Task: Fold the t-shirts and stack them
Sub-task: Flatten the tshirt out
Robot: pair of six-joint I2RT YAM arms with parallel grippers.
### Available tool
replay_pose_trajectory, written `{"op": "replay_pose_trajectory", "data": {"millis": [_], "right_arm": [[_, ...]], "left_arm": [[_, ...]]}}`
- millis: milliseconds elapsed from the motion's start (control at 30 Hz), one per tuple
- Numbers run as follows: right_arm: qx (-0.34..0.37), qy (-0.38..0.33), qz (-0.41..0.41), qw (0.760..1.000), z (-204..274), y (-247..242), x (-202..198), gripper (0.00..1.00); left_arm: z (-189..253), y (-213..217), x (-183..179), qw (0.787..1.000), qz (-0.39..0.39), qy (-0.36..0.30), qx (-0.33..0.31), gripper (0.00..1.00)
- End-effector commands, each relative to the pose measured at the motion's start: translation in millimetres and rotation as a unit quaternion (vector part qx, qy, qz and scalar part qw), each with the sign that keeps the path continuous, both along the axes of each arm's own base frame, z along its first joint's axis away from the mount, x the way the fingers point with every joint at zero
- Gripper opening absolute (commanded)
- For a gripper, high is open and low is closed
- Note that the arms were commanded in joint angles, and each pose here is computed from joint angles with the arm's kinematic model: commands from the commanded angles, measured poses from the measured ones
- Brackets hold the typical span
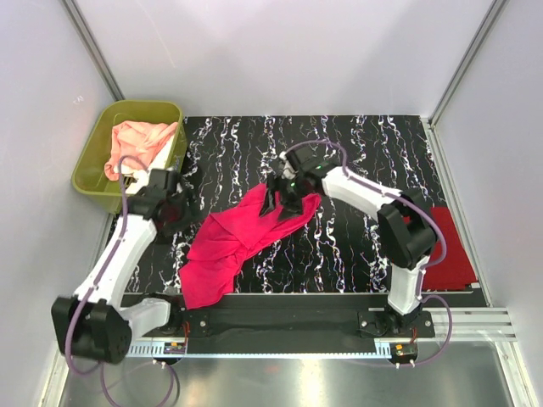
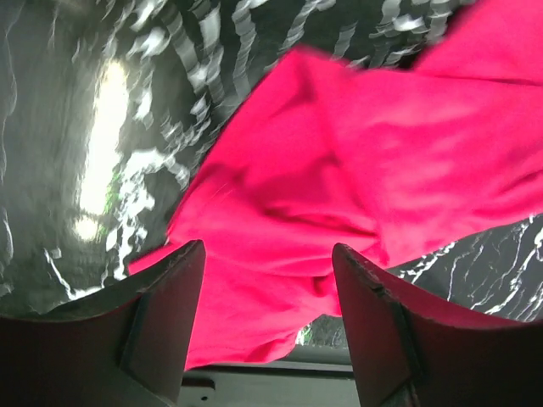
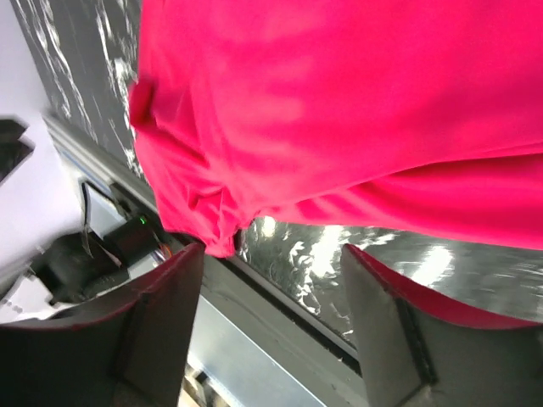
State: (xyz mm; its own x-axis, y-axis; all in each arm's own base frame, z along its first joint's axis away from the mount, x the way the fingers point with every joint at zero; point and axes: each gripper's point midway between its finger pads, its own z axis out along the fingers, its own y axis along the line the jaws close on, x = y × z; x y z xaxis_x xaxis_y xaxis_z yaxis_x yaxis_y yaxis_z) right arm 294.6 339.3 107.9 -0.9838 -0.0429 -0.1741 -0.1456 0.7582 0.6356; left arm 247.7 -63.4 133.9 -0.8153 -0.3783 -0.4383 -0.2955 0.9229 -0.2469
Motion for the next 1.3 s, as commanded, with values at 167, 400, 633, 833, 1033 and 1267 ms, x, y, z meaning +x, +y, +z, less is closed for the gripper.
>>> {"op": "replay_pose_trajectory", "data": {"millis": [167, 400, 633, 833, 1033, 1267], "right_arm": [[0.013, -0.016, -0.001, 1.0, -8.0, 46.6, -26.2, 0.68], [-0.014, -0.008, 0.018, 1.0, -34.8, 56.1, -48.4, 0.73], [-0.007, -0.002, 0.004, 1.0, -45.8, 66.0, -43.6, 0.67], [-0.011, 0.021, -0.009, 1.0, -56.1, 66.3, -47.3, 0.65], [-0.021, 0.027, -0.005, 0.999, -67.4, 67.0, -49.7, 0.64], [-0.012, 0.018, -0.002, 1.0, -56.7, 75.9, -42.1, 0.49]], "left_arm": [[-53.7, -7.7, -30.5, 0.99, 0.057, 0.067, -0.112, 0.86], [-82.9, -9.7, -41.1, 0.98, 0.102, 0.102, -0.138, 0.88], [-97.4, -9.2, -32.8, 0.976, 0.129, 0.089, -0.153, 0.76], [-105.1, 8.8, -32.3, 0.977, 0.157, 0.086, -0.112, 0.75], [-109.5, 13.8, -27.0, 0.977, 0.164, 0.082, -0.105, 0.58], [-104.6, 15.4, -24.7, 0.982, 0.143, 0.081, -0.094, 0.23]]}}
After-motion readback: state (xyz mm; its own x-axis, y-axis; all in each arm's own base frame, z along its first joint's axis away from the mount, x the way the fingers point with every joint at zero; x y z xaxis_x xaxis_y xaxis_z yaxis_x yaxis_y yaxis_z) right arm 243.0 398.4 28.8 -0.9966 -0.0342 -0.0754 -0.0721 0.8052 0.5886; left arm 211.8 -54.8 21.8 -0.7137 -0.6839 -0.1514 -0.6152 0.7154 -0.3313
